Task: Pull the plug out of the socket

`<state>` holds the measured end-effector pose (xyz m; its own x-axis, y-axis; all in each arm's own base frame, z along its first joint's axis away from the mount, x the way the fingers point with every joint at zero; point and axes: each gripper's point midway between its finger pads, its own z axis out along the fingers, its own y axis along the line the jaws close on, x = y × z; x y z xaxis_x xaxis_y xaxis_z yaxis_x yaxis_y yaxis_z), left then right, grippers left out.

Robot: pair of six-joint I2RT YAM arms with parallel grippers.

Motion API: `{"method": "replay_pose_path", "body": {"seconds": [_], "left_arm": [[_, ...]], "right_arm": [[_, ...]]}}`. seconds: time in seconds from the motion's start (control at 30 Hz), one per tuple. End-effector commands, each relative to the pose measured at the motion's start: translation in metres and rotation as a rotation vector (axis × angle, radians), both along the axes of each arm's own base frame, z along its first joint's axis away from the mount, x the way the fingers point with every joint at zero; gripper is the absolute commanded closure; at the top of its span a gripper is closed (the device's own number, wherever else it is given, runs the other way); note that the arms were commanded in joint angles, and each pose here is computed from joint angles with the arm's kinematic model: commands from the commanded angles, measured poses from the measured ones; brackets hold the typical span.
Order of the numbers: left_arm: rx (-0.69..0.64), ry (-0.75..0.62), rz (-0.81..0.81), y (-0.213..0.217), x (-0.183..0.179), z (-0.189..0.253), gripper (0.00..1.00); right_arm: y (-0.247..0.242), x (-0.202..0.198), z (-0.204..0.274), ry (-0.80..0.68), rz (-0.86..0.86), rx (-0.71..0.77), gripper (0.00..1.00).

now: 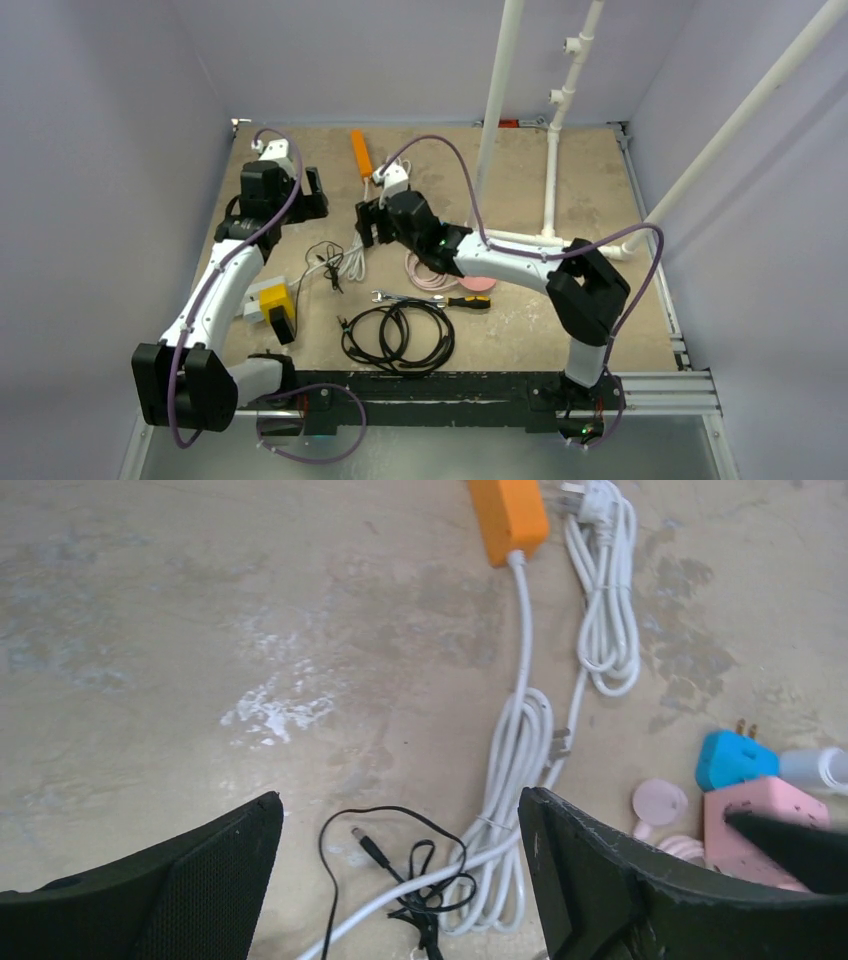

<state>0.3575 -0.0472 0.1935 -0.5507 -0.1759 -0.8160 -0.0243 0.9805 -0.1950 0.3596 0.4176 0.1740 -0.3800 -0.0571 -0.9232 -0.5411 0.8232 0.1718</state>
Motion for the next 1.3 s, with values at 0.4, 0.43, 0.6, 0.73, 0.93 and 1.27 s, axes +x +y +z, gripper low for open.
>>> {"method": "replay_pose_path", "body": {"seconds": [0.4,0.43,0.6,0.73,0.93,1.27], "left_arm": [[0.018,-0.005,0.125,0.034,0.004,0.000,0.13],[0.013,-0.002,0.117,0.032,0.004,-0.002,0.13],[-0.005,-0.002,0.098,0.028,0.005,-0.003,0.13],[-0.014,-0.001,0.086,0.025,0.006,-0.003,0.13],[-0.020,-0.002,0.076,0.023,0.006,-0.003,0.14],[-0.071,0.005,0.019,0.009,0.006,-0.005,0.14]], "right_arm": [[0.089,-0.140,-0.068,0.140,0.143,0.004,0.41],[0.088,-0.139,-0.075,0.142,0.115,-0.017,0.40],[0.092,-0.129,-0.089,0.137,0.040,-0.049,0.38],[0.099,-0.121,-0.093,0.122,0.016,-0.059,0.41],[0.075,-0.089,-0.093,0.102,-0.053,-0.116,0.98],[-0.004,-0.004,-0.086,0.091,-0.181,-0.187,1.00]]}}
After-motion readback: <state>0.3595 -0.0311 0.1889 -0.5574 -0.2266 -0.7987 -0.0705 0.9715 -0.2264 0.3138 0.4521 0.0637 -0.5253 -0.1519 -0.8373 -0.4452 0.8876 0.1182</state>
